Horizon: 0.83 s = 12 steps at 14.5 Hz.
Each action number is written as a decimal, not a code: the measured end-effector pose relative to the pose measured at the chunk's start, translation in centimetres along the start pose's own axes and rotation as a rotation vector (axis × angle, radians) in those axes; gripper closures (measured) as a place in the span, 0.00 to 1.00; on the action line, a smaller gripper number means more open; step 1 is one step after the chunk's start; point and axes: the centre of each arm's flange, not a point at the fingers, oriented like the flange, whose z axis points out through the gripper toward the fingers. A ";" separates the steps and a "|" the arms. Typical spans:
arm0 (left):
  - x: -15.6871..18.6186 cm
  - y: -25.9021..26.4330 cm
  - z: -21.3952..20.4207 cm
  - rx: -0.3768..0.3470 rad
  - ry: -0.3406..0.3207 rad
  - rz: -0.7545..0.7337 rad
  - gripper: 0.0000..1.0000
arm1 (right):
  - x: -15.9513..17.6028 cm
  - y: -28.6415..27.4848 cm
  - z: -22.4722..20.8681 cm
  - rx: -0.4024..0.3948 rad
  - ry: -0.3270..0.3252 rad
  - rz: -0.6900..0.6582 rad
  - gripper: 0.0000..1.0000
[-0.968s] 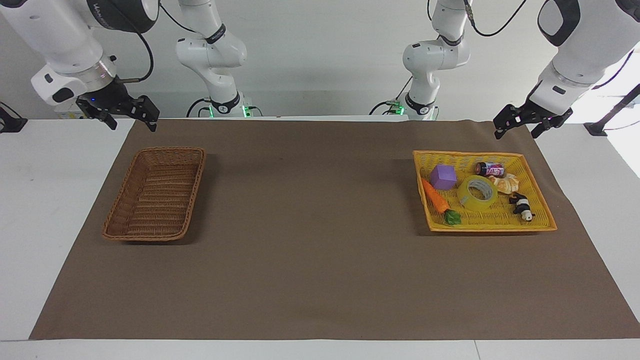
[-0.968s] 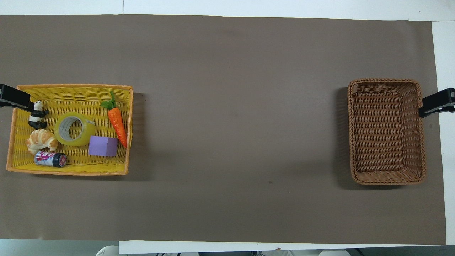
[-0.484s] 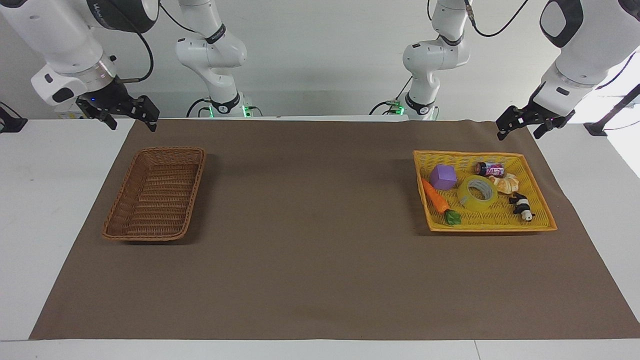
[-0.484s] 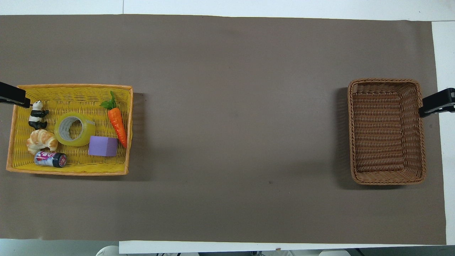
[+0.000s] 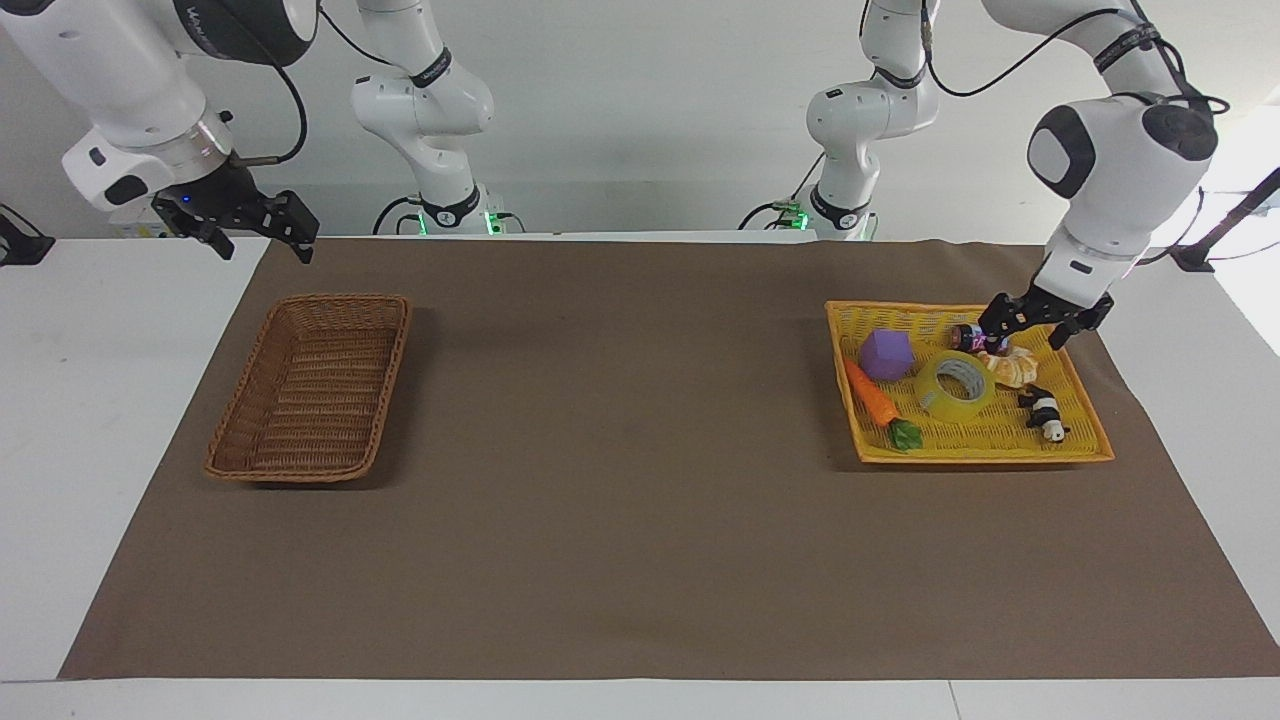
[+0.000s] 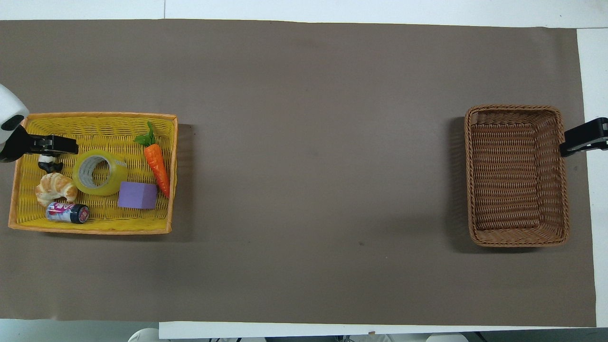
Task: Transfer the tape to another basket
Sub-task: 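Reach the left gripper down into the yellow basket and grasp the tape roll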
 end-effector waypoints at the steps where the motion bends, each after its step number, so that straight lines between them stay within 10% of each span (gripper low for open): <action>1: -0.5 -0.7 1.1 -0.001 -0.008 0.000 0.00 | 0.0 0.0 0.0 0.000 0.000 0.000 0.00; 12: -1.9 -1.5 10.8 -0.012 0.008 0.101 0.04 | 0.0 0.0 0.0 0.000 0.000 0.000 0.00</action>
